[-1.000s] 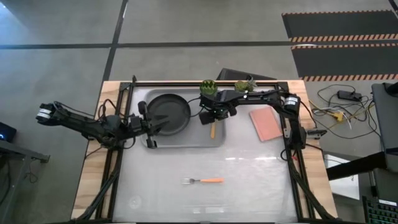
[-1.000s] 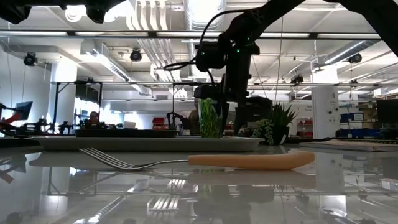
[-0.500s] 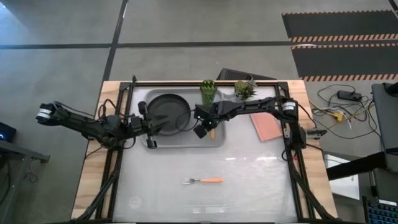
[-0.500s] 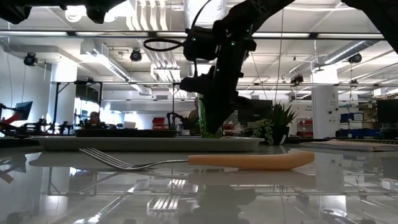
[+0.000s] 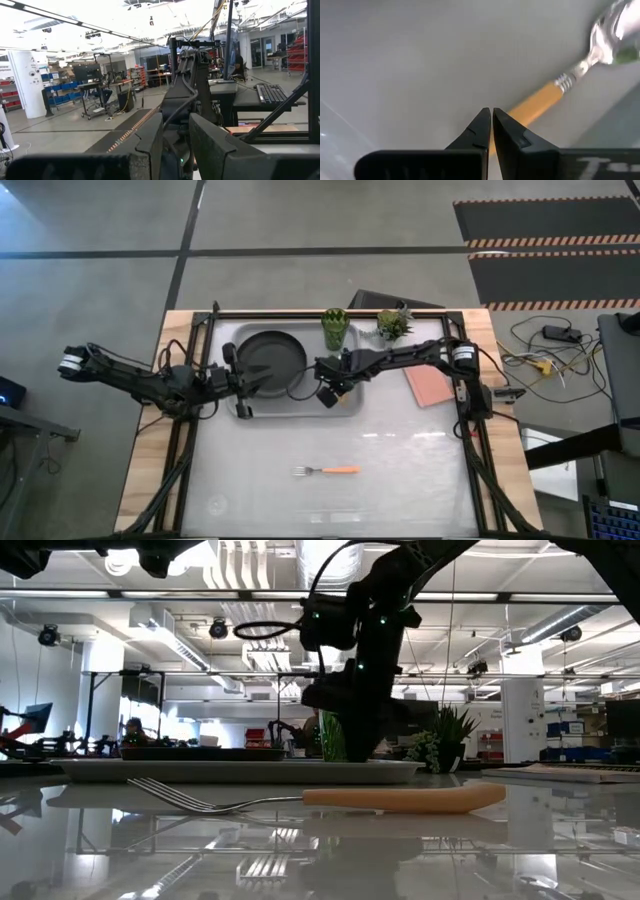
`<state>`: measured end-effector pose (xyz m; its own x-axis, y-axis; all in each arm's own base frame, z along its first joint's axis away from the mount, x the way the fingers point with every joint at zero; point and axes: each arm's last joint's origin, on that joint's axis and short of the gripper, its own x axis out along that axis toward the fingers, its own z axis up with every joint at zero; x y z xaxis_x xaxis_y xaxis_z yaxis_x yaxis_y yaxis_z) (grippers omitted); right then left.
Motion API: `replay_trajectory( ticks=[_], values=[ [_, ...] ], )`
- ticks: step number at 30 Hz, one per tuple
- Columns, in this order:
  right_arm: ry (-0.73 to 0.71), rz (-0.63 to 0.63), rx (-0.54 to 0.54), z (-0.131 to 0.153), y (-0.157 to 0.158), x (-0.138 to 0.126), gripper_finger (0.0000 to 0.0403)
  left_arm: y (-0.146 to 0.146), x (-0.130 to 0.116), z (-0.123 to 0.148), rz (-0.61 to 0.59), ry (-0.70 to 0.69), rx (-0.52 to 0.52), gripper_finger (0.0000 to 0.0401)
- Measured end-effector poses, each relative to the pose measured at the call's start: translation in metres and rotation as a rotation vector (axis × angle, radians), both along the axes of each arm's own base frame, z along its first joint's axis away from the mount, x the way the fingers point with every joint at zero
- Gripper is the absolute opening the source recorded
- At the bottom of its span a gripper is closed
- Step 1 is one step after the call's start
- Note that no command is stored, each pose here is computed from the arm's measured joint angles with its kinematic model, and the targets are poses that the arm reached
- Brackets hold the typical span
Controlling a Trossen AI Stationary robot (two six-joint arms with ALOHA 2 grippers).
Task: Pick and place plate/cup/fork/spoon on tray
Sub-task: Put the brown spoon on the gray serving tray on the bottom of the green cup, then put the brown fork on the gray serving tray between the brown spoon and black plate
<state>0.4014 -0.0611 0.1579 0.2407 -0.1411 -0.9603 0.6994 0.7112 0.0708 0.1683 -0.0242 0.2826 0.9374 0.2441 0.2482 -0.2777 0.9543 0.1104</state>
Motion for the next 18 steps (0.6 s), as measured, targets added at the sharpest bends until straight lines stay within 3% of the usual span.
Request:
replay_trajectory(
  ticks=[13, 18],
  values=[
    [0.034, 0.006, 0.003, 0.0, 0.001, -0.003, 0.0009, 0.0, 0.0, 0.0, 0.0, 0.002, 0.001, 0.0079],
    [-0.031, 0.047, -0.015, 0.025, 0.007, -0.003, 0.0009, 0.0, 0.001, -0.001, 0.0, 0.01, 0.002, 0.0079]
  ],
)
